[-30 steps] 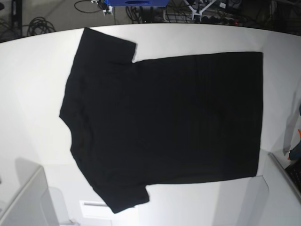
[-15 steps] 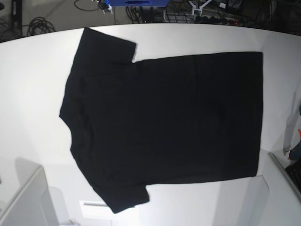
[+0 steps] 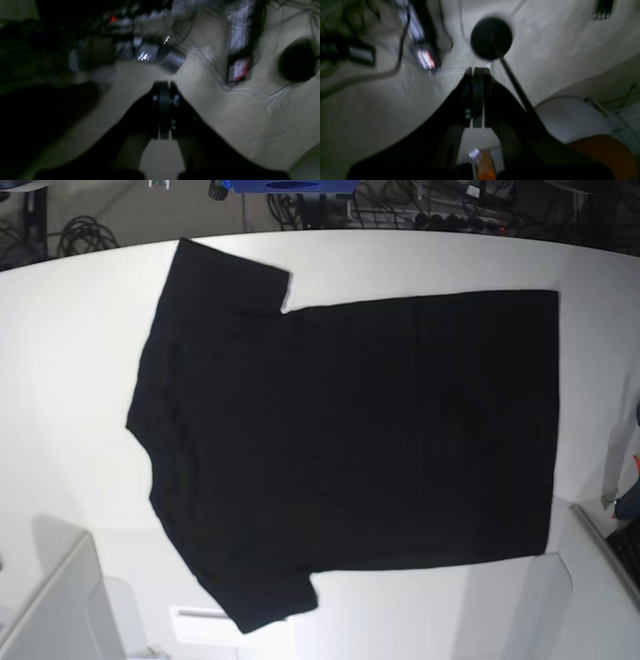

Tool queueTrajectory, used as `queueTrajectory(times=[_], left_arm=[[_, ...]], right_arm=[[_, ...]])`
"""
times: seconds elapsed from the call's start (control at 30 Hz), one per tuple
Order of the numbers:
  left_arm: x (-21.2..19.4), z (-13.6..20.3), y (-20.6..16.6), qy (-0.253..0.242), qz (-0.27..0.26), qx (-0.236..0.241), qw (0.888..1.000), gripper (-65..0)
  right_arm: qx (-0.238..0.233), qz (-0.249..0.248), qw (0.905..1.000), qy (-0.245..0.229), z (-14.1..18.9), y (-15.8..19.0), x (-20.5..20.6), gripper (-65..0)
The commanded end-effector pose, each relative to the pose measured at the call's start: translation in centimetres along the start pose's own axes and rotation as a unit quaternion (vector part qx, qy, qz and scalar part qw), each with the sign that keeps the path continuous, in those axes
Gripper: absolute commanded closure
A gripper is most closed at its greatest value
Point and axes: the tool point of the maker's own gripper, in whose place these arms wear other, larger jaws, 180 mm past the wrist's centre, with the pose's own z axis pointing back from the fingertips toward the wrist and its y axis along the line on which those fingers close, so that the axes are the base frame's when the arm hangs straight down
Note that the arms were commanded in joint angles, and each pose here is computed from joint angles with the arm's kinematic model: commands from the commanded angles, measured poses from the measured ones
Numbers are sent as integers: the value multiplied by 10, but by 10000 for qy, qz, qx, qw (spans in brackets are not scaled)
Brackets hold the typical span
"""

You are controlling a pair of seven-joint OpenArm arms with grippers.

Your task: Fold the T-shirt properly

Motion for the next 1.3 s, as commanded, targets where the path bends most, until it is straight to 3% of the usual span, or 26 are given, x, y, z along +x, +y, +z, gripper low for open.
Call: queueTrajectory(times=[0.0,0.07,0.27,0.43,0.57,0.6,0.67,0.73,0.83,0.87,0.93,1.03,1.13,1.27], left_arm=[[0,16,32,-69,26,326,9994,0],[24,38,54,-399,270,466,9978,0],[97,83,82,-1416,192,764,9868,0],[131,91,94,-1877,330,988,9767,0],[160,109,106,-2319,406,1198,9645,0],[168,116,110,-2453,443,1287,9598,0],[179,127,117,-2657,532,1466,9514,0],[185,135,123,-2788,577,1578,9455,-183],[201,134,125,-3045,807,1564,9361,-443],[203,132,126,-3090,984,1513,9338,-490],[207,127,124,-3203,1439,1240,9281,-518],[213,116,111,-3280,1992,321,9229,-517],[221,105,96,-3100,2239,-487,9227,-517],[221,104,107,-2927,2169,-450,9302,-517]], right_arm=[[-134,-66,9998,-104,13,-12,-1,0],[-281,-138,9982,-510,32,-24,22,0],[-276,-224,9895,-1400,81,-29,96,0],[221,-704,9670,-2437,123,-16,165,0],[765,-1155,9476,-2879,134,0,203,0],[930,-1304,9430,-2918,135,4,208,-9],[1255,-1594,9332,-2966,138,12,214,-177],[1579,-1698,9229,-3073,144,17,226,-306],[2503,-1679,8976,-3217,154,37,243,-404],[2771,-1684,8883,-3253,157,42,249,-410],[3046,-1718,8769,-3297,158,41,259,-411],[3204,-1821,8722,-3218,151,35,267,-411],[3224,-1872,8785,-2988,133,32,268,-411],[3206,-1898,8906,-2609,112,33,258,-411]])
